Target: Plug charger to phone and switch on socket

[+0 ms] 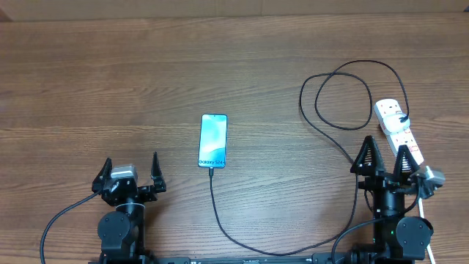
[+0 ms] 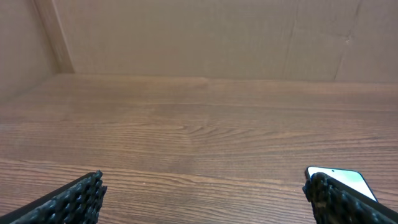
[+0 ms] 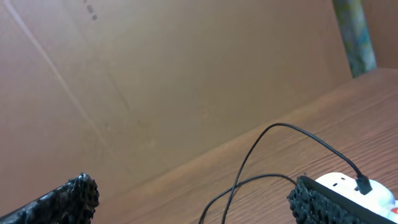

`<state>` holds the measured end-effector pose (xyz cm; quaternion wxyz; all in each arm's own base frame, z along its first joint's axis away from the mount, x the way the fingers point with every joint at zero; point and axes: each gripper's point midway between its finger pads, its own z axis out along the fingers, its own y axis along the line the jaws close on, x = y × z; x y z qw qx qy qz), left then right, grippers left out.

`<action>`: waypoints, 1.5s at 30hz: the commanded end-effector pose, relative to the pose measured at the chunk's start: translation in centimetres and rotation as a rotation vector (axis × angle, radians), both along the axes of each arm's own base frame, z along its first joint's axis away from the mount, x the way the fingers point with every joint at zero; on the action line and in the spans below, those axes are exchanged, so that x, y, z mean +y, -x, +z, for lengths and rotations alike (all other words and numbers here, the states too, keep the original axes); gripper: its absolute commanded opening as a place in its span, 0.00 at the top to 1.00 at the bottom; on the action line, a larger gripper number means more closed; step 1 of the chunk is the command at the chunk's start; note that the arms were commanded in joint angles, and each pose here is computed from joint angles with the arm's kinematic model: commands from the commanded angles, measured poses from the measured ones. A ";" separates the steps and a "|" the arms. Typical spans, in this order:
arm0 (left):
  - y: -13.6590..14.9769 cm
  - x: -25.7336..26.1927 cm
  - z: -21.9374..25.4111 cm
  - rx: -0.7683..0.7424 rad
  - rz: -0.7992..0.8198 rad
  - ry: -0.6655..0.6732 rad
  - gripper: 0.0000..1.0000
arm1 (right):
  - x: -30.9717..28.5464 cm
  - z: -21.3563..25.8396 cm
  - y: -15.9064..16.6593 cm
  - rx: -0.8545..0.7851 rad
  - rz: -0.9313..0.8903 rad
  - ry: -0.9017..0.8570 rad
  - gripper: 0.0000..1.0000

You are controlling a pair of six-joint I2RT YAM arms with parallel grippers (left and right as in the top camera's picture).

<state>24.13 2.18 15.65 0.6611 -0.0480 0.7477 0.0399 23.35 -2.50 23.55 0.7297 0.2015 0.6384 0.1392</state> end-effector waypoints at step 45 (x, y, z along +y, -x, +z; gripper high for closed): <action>0.0 -0.1 0.0 -0.004 -0.009 -0.020 0.01 | -1.9 -7.0 -0.8 0.174 -0.106 -0.033 0.00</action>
